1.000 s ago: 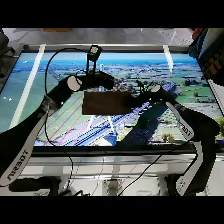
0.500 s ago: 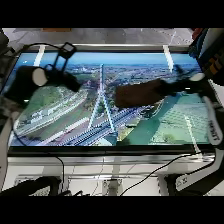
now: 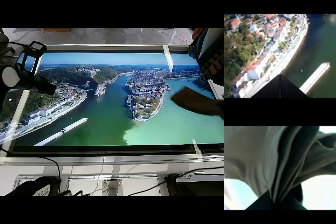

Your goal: Fold the clothes and pants, and hang the long-sleeved shirts on hangers.

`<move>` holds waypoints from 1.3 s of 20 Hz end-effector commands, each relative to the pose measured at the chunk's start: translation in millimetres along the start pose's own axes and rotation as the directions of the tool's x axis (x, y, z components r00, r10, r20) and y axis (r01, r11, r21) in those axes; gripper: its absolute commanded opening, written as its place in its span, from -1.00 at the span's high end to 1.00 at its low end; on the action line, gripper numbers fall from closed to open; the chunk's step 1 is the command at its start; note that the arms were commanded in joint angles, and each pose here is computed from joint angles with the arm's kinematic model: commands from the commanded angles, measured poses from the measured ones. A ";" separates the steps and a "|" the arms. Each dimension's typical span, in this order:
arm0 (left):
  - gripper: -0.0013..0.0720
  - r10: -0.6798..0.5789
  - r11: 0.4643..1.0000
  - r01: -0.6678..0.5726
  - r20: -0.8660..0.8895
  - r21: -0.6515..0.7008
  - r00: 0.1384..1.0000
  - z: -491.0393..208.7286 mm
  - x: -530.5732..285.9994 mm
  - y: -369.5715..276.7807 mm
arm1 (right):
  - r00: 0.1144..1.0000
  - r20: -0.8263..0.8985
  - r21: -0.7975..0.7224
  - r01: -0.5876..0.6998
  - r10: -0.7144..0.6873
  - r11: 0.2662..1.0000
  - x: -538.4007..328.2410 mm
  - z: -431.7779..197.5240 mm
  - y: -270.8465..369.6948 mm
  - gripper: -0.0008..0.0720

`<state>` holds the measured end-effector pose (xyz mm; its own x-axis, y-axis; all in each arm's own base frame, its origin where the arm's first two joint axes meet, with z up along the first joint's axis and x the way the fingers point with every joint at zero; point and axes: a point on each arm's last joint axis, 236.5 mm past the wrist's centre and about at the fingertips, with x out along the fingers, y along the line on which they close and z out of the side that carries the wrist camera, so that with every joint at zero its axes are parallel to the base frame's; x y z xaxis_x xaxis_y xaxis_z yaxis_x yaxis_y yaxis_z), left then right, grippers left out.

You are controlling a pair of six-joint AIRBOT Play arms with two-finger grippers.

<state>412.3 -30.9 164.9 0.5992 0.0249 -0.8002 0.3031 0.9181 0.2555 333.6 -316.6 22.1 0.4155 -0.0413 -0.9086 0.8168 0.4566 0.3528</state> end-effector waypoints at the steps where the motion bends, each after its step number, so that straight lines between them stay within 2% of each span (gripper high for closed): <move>1: 0.94 -0.001 1.000 0.001 -0.015 -0.021 1.000 -4.9 -2.5 1.3 | 0.970 -0.037 0.295 0.242 -0.242 0.925 -33.4 -11.4 -115.4 0.94; 4: 0.94 -0.014 1.000 0.014 -0.011 -0.025 1.000 -4.0 -2.5 -1.7 | 0.953 -0.104 0.332 0.302 -0.284 0.893 -36.7 -31.0 -145.6 0.94; 5: 0.94 -0.014 1.000 0.014 -0.012 -0.025 1.000 -4.1 -2.5 -1.7 | 0.953 -0.105 0.338 0.303 -0.285 0.891 -37.3 -31.3 -148.1 0.83; 6: 0.94 -0.014 1.000 0.013 -0.011 -0.025 1.000 -4.0 -2.5 -1.6 | 0.951 -0.117 0.339 0.308 -0.284 0.889 -38.0 -34.4 -148.2 0.36; 8: 0.94 -0.014 1.000 0.013 -0.011 -0.025 1.000 -4.0 -2.5 -1.6 | 0.947 -0.154 0.330 0.317 -0.281 0.889 -38.7 -43.2 -146.4 -0.99; 9: 0.94 -0.014 1.000 0.013 -0.011 -0.025 1.000 -4.0 -2.5 -1.6 | 0.944 -0.175 0.323 0.323 -0.279 0.890 -39.4 -48.0 -146.0 -0.91; 13: 0.94 -0.014 1.000 0.013 -0.011 -0.025 1.000 -4.0 -2.5 -1.6 | 0.932 -0.238 0.309 0.340 -0.274 0.888 -45.4 -64.3 -143.0 -0.90; 15: 0.94 -0.014 1.000 0.013 -0.011 -0.025 1.000 -4.0 -2.5 -1.6 | 0.951 -0.187 0.226 0.287 -0.247 0.931 -51.2 -57.4 -125.5 -0.85; 16: 0.94 -0.014 1.000 0.013 -0.011 -0.025 1.000 -4.0 -2.5 -1.6 | 0.965 -0.151 0.205 0.241 -0.212 0.949 -54.7 -52.9 -108.9 -0.56; 17: 0.94 -0.014 1.000 0.013 -0.011 -0.025 1.000 -4.0 -2.5 -1.6 | 0.984 -0.104 0.196 0.163 -0.145 0.967 -59.0 -47.5 -81.5 -0.12; 18: 0.94 -0.014 1.000 0.013 -0.011 -0.025 1.000 -4.0 -2.5 -1.6 | 0.996 -0.056 0.178 0.078 -0.070 0.981 -64.0 -42.5 -51.0 0.19; 19: 0.94 -0.014 1.000 0.013 -0.011 -0.025 1.000 -4.0 -2.5 -1.6 | 1.000 -0.012 0.138 -0.008 0.010 0.990 -71.0 -40.1 -16.5 0.32; 21: 0.94 -0.014 1.000 0.013 -0.011 -0.025 1.000 -4.0 -2.5 -1.6 | 0.989 0.035 -0.031 -0.139 0.140 0.990 -87.5 -49.1 51.0 0.32; 23: 0.94 -0.014 1.000 0.013 -0.011 -0.025 1.000 -4.0 -2.5 -1.6 | 0.973 0.044 -0.216 -0.214 0.228 0.953 -105.9 -74.0 109.9 0.32; 24: 0.94 -0.014 1.000 0.013 -0.011 -0.025 1.000 -4.0 -2.5 -1.6 | 0.964 0.036 -0.308 -0.239 0.263 0.921 -116.5 -91.8 135.1 0.33; 26: 0.94 -0.014 1.000 0.013 -0.011 -0.025 1.000 -4.0 -2.5 -1.6 | 0.942 0.011 -0.529 -0.279 0.335 0.802 -143.3 -135.1 180.8 0.33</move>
<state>407.4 -31.5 164.1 0.5864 0.0157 -0.8099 0.2938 0.9276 0.2307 345.3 -186.7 139.5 0.5760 0.0190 -0.8173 0.5991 0.6703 0.4378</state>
